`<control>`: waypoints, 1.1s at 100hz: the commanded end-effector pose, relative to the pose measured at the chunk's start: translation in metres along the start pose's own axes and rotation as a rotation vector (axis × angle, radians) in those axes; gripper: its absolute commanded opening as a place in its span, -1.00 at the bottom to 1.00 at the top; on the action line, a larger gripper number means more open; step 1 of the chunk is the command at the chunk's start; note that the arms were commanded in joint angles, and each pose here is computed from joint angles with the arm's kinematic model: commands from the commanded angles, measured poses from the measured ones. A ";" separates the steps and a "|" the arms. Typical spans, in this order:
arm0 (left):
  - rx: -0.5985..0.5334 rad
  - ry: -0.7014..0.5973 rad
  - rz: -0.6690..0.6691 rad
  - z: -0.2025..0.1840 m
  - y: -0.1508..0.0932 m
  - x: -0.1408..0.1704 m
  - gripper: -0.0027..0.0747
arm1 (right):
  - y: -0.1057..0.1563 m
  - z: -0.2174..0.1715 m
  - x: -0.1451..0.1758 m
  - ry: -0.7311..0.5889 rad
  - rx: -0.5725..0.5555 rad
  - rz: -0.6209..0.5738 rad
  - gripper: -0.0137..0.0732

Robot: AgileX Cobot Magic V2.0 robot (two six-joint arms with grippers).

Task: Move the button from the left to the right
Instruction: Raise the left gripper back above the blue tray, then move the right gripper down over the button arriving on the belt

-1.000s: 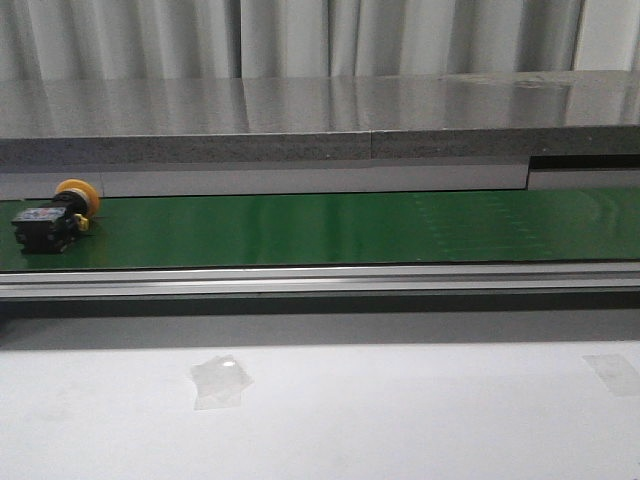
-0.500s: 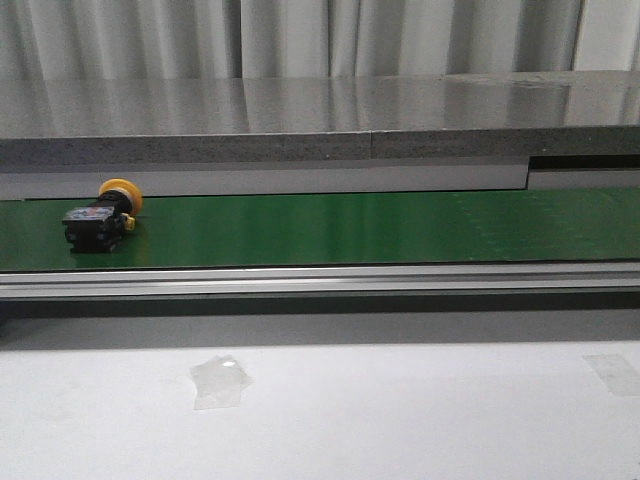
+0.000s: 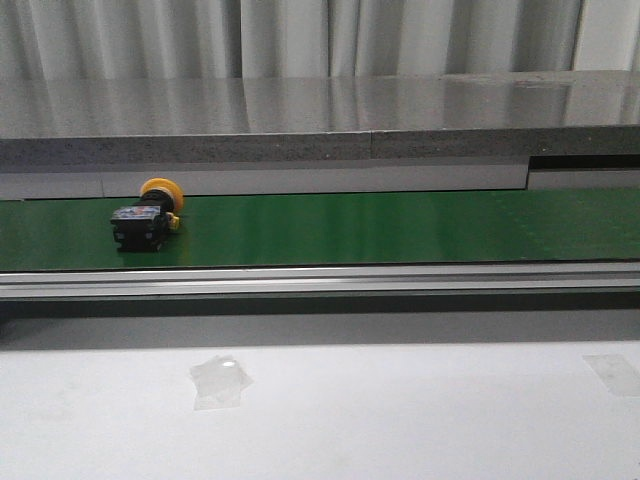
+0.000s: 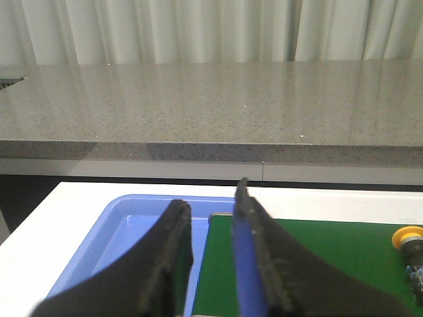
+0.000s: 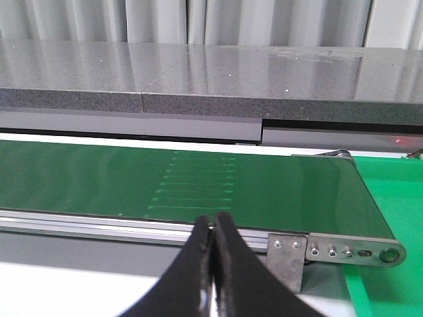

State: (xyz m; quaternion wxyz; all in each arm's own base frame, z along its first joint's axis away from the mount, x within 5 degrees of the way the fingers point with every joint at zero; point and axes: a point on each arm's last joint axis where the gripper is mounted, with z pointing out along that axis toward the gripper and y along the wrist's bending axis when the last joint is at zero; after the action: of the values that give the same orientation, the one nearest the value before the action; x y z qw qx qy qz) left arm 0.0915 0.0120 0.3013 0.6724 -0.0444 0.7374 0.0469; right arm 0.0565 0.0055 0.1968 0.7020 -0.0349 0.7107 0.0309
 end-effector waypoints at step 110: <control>0.000 -0.110 -0.010 -0.002 0.000 -0.017 -0.98 | 0.000 -0.006 -0.044 -0.147 0.001 0.031 -0.84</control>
State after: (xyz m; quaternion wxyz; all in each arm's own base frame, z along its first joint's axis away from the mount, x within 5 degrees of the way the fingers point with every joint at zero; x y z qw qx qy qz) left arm 0.0915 0.0119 0.3013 0.6724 -0.0446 0.7374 0.0466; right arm 0.0544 0.0055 0.2128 0.7207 -0.0249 0.6915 0.0421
